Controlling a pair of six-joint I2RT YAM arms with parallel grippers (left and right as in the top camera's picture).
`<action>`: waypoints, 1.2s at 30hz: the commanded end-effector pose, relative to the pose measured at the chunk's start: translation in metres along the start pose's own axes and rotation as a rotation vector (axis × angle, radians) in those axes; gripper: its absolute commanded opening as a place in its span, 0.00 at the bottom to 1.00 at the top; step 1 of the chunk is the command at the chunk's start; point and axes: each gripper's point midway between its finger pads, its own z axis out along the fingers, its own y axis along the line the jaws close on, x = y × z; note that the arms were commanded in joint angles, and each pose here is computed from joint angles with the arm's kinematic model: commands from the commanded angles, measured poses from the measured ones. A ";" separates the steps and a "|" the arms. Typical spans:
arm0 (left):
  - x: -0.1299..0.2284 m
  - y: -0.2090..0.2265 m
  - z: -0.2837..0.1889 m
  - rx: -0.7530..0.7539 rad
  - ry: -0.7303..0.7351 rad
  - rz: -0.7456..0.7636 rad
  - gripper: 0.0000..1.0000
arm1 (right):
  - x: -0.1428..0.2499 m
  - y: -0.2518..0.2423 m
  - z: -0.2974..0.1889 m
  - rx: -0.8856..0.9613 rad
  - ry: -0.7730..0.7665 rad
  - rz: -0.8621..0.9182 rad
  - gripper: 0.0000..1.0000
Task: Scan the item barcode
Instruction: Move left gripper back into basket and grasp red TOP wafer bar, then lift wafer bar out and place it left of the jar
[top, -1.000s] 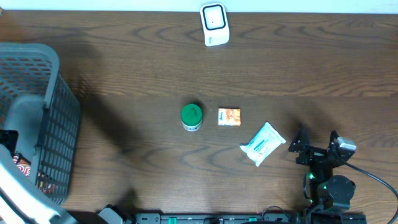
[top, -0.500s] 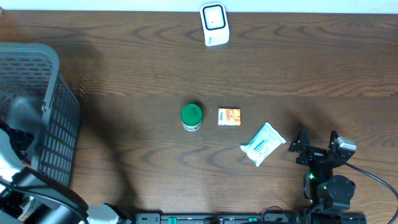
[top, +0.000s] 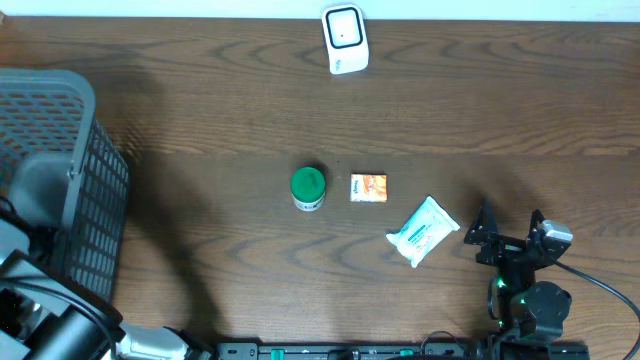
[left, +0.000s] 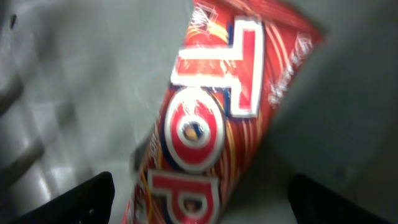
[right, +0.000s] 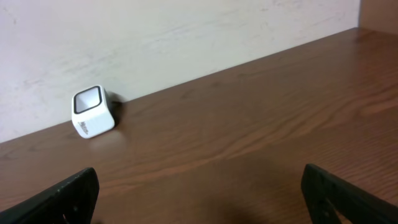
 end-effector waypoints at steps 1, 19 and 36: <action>0.026 0.004 0.022 0.059 0.091 -0.032 0.91 | 0.001 0.001 0.000 -0.002 0.004 0.003 0.99; 0.046 -0.036 0.010 0.347 0.181 -0.062 0.28 | 0.001 0.001 0.000 -0.003 0.004 0.003 0.99; -0.043 -0.058 -0.337 0.969 -0.417 -0.156 0.23 | 0.001 0.001 0.000 -0.002 0.004 0.003 0.99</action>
